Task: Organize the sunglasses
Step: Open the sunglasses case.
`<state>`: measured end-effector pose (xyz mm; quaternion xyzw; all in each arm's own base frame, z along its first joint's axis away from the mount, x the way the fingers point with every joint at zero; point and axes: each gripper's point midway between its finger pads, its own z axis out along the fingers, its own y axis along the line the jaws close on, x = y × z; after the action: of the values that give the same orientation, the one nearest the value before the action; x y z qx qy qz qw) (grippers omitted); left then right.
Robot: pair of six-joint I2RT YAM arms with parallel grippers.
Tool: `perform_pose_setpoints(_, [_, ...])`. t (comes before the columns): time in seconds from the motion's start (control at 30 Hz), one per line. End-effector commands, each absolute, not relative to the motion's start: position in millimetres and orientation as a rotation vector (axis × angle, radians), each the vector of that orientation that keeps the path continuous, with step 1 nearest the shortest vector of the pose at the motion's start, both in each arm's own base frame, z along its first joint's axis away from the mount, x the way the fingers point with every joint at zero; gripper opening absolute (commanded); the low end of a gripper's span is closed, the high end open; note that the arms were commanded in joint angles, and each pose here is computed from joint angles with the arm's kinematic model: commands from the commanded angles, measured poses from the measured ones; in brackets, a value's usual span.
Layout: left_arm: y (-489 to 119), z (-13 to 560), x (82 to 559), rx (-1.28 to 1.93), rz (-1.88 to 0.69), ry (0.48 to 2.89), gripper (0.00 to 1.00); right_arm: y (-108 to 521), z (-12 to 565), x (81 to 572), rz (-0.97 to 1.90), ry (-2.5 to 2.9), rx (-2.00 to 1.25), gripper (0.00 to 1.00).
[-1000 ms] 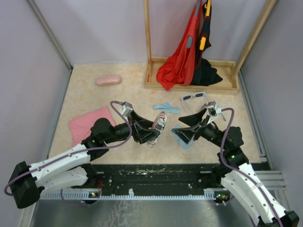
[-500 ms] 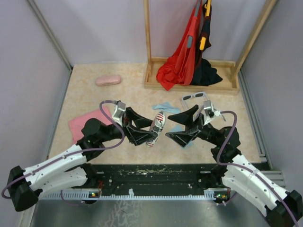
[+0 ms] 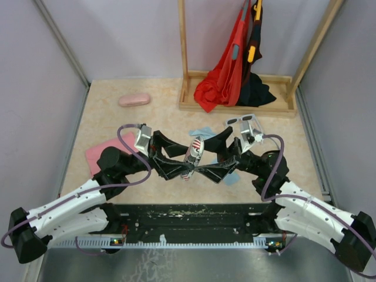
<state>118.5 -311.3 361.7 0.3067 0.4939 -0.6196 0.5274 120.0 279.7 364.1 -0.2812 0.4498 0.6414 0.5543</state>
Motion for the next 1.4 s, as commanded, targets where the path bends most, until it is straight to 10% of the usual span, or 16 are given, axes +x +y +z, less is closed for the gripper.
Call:
perform_pose_setpoints(0.0, [-303, 399, 111, 0.728, -1.477, 1.042, 0.00, 277, 401, 109, 1.482, 0.914, -0.686, 0.93])
perform_pose_setpoints(0.83, [-308, 399, 113, 0.756, -1.473, 1.088, 0.00, 283, 404, 102, 1.513, 0.932, -0.728, 0.28])
perform_pose_setpoints(1.37, [-277, 385, 192, 0.544, -0.968, 1.379, 0.00, 270, 356, 197, 1.177, 1.461, -0.294, 0.16])
